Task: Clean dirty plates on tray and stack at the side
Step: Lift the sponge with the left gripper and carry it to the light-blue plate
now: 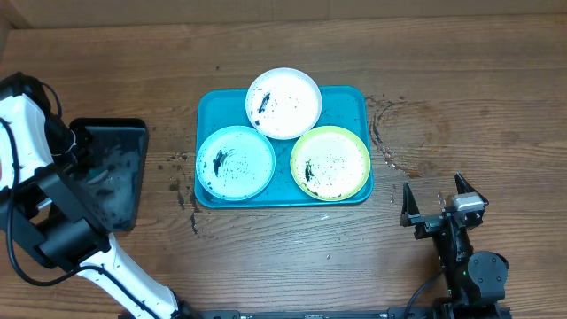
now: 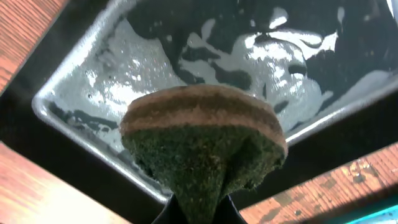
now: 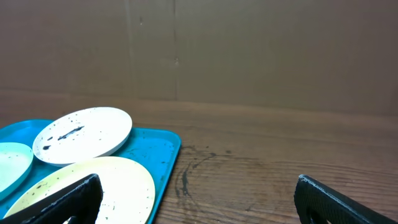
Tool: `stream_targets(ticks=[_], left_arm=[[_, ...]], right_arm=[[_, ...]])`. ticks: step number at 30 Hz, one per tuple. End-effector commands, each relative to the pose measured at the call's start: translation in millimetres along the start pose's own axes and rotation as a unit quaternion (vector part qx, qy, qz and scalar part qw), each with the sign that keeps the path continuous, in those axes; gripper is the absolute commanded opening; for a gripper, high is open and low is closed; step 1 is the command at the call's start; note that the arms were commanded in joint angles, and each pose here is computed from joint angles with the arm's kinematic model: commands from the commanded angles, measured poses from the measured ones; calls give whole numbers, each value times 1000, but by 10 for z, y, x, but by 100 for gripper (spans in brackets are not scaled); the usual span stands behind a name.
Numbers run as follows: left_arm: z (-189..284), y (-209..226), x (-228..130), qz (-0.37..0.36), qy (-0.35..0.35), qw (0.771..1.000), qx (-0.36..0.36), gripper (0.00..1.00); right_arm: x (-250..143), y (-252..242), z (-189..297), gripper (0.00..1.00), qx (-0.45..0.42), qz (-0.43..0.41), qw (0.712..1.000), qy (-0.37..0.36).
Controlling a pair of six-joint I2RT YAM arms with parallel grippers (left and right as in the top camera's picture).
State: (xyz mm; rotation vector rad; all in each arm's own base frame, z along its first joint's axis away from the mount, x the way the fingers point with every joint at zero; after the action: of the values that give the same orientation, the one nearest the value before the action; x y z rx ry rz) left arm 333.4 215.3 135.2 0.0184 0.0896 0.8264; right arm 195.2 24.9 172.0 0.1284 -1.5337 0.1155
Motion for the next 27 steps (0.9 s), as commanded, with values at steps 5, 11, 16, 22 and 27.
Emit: stream_targets(ticks=[5, 11, 16, 22, 27], left_arm=[[717, 34, 56, 40, -47, 998, -29, 4], [1322, -363, -125, 14, -48, 981, -189, 4], [1533, -1021, -444, -130, -15, 932, -338, 4], [1329, -1683, -975, -235, 36, 924, -299, 4], [945, -2049, -1462, -319, 52, 932, -167, 4]], right_arm=[[-26, 6, -5, 100, 3, 2, 1000, 0], [-26, 6, -5, 100, 3, 2, 1000, 0], [-26, 6, -5, 100, 3, 2, 1000, 0], [-27, 6, -5, 100, 3, 2, 1000, 0], [-26, 6, -5, 100, 3, 2, 1000, 0]])
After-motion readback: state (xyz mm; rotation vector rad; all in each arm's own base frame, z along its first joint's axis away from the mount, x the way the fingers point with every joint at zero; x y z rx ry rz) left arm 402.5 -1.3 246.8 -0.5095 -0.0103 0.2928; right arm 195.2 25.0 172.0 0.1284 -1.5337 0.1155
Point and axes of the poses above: each gripper's point midway between its finger pads, its own z axis back along the fingers, its own y axis along the line the jaws close on, x = y × z, the point moved 5 cm from there along z, back along the fingers, and after that the axes turned 1 degree about -z, right-handed, at the moved point
